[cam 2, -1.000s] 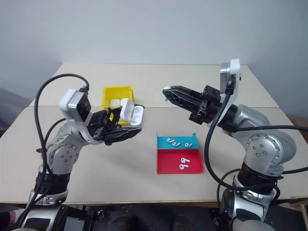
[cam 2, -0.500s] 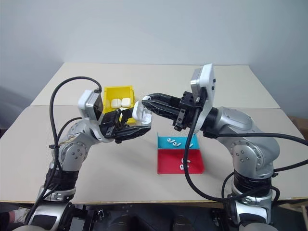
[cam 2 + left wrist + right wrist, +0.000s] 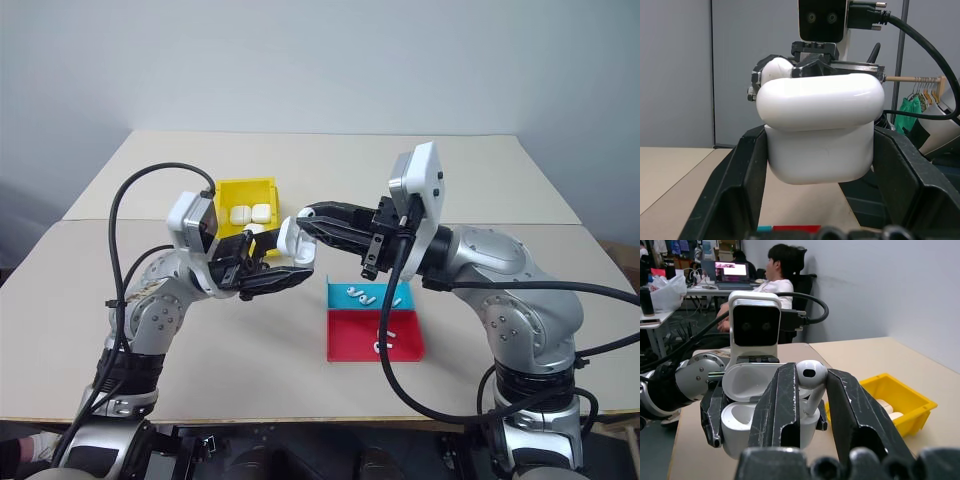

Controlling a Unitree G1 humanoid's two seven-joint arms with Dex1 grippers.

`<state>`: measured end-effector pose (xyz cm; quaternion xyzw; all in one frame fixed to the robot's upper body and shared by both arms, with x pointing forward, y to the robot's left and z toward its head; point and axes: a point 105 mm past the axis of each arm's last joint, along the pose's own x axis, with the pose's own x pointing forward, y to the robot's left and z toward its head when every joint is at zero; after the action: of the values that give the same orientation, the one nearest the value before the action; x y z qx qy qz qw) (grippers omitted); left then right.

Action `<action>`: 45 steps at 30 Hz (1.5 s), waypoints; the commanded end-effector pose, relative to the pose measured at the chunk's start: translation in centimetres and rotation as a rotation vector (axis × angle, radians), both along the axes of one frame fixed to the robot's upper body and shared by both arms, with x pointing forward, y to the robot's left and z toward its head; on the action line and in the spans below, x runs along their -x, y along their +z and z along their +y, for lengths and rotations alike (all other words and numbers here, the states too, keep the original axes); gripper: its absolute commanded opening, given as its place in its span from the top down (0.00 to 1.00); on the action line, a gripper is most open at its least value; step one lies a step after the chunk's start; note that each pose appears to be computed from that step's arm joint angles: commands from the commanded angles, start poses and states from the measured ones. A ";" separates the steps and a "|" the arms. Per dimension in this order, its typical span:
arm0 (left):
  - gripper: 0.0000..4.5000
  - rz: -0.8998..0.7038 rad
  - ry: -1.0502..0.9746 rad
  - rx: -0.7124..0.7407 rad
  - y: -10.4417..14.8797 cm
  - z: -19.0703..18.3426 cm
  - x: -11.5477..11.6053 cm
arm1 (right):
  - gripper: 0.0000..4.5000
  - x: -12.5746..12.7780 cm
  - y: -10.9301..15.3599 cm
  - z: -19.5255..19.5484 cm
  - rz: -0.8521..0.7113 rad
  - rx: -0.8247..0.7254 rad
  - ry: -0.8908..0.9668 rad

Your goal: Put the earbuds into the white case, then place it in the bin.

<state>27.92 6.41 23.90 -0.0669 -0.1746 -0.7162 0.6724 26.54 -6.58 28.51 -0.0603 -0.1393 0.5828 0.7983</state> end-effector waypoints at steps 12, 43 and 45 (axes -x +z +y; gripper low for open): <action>0.37 -0.106 -0.017 0.040 2.2 0.0 0.8 | 0.79 -0.3 -0.4 0.2 -0.042 0.064 -0.016; 0.37 -0.138 0.157 0.025 2.9 3.5 0.7 | 0.00 -6.7 -1.8 -4.2 -0.177 0.603 -0.175; 0.37 -0.137 0.164 0.027 2.8 3.6 0.9 | 0.00 -8.1 -3.5 -4.2 -0.217 0.773 -0.157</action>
<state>27.80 9.90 25.58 -0.0230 -0.2110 -0.6578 0.7227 34.02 -10.72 25.89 -0.3671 -0.0018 0.5201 0.7712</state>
